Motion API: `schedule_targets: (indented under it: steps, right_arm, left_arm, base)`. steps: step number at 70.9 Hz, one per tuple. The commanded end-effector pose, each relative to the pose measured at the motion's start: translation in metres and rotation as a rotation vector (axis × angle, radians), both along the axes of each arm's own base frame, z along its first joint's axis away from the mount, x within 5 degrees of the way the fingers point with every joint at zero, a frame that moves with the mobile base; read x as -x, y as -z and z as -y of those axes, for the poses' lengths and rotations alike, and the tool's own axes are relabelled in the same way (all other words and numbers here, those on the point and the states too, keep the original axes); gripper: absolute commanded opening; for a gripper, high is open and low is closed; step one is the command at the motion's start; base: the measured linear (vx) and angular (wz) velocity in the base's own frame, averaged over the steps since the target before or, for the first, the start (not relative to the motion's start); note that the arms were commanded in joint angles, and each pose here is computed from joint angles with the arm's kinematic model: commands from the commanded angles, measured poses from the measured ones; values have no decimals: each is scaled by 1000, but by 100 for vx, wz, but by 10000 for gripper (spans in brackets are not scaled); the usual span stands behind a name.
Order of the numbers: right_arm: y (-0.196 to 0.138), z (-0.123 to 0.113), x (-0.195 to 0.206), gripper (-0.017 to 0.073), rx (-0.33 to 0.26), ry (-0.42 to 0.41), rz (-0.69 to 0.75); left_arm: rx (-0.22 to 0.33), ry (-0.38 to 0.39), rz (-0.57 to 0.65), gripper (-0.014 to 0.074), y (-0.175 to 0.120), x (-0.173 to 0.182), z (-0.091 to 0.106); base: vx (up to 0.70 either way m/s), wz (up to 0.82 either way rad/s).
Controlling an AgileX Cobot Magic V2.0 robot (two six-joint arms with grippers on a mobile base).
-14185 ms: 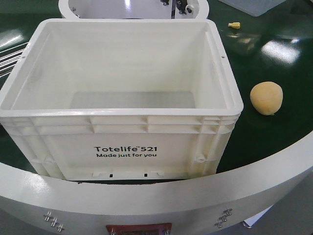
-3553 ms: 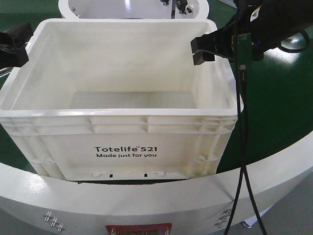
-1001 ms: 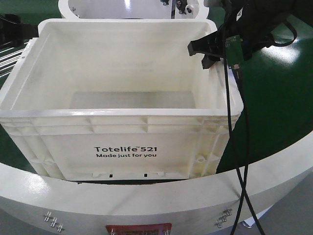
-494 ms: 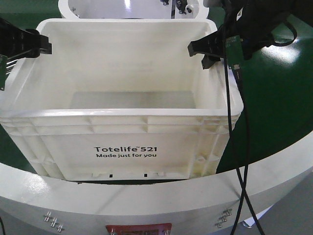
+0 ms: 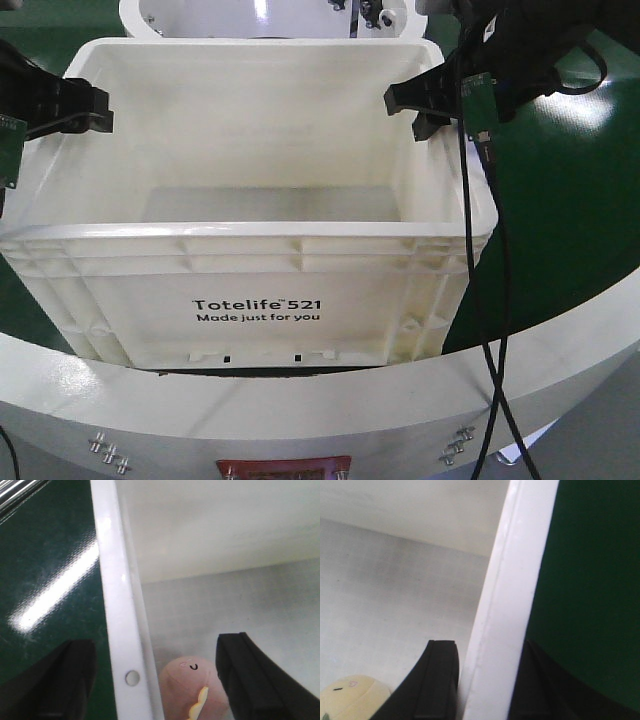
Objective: Place moving items into box and shelve
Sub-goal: 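Close both grippers on the crate rims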
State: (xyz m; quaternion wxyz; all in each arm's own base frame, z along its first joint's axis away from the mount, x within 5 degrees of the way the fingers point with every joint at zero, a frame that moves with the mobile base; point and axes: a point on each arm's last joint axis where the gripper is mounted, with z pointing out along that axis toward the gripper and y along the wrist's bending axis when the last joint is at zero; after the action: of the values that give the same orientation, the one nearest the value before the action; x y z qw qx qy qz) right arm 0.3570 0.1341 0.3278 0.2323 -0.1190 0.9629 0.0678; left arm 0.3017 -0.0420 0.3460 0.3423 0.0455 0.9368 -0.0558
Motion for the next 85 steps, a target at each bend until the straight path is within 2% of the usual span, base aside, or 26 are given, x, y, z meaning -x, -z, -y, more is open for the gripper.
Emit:
schedule_targets:
  steps: [1,15,39,45,53,70,85]
  right_arm:
    - [-29,0,6,-7,-34,-45,117]
    - [-29,0,6,-7,-33,-45,115]
    - [-29,0,6,-7,-32,-46,117]
    - [-29,0,6,-7,-32,-46,117]
    - [-29,0,6,-7,-31,-48,118]
    - [-29,0,5,-7,-32,-47,120]
    - [-31,-1,4,-7,-40,-46,140]
  left_arm:
    - [14,-16,97,584,-24,0,-1]
    - [-2,-62,31,584,-21,-8,-3]
    - [-9,-61,-43,584,-10,-10,-2]
    - [-10,-61,-50,558,-9,-10,-2]
    - [-14,-60,-76,440,-8,-8,-3]
    - [-16,-60,-95,-11,-6,-7,-3]
    - [-15,-59,-77,-8,-8,-8,-3]
  base:
    - [0,0]
    - [0,0]
    - [0,0]
    - [0,0]
    - [0,0]
    - [0,0]
    - [0,0]
